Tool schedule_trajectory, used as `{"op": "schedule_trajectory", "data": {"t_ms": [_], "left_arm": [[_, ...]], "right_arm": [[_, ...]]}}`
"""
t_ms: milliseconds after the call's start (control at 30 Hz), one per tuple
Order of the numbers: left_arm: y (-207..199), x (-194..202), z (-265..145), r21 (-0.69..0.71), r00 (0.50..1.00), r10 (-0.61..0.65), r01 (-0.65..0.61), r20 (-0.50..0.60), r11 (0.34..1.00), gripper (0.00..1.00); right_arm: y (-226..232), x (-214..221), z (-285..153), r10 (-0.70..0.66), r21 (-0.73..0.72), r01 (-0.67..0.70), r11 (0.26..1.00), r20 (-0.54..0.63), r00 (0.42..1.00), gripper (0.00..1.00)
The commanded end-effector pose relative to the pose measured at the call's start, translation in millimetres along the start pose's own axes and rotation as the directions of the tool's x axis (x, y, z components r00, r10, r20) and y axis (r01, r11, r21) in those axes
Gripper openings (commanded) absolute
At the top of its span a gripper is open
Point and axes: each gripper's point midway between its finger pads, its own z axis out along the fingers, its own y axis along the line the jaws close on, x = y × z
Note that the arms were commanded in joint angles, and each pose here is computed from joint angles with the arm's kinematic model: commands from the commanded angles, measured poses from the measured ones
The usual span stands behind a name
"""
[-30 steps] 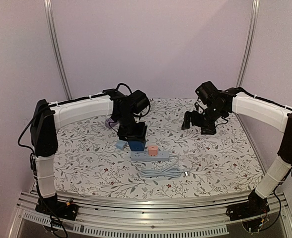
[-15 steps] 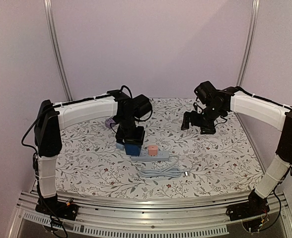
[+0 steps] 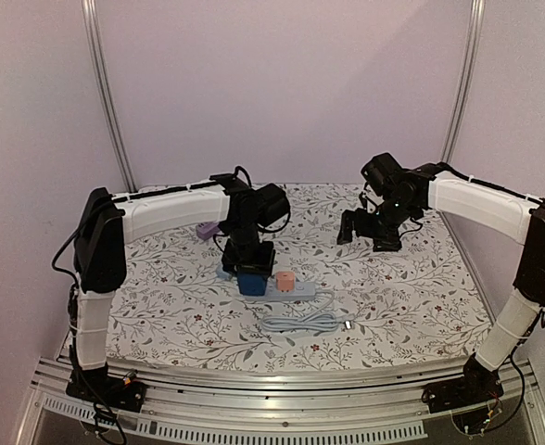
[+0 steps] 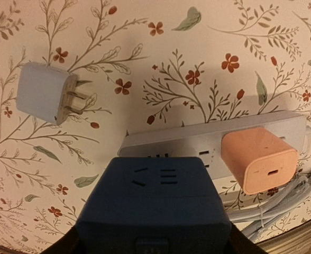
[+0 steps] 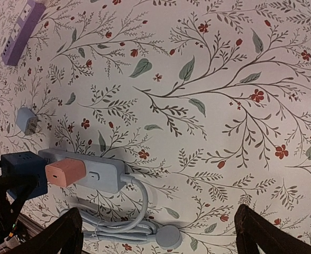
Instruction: Insert the plug
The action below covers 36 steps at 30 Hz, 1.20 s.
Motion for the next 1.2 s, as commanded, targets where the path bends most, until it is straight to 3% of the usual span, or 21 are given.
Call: {"op": "schedule_trajectory", "data": {"t_ms": [0, 1167], "left_arm": [[-14, -5, 0, 0.026, 1.0, 0.006, -0.007, 0.013, 1.0, 0.0], [-17, 2, 17, -0.011, 1.0, -0.023, 0.023, 0.006, 1.0, 0.0]], "right_arm": [[0, -1, -5, -0.006, -0.013, 0.006, 1.0, 0.016, 1.0, 0.99], [-4, 6, -2, -0.002, -0.004, 0.002, 1.0, -0.007, 1.0, 0.99]]}}
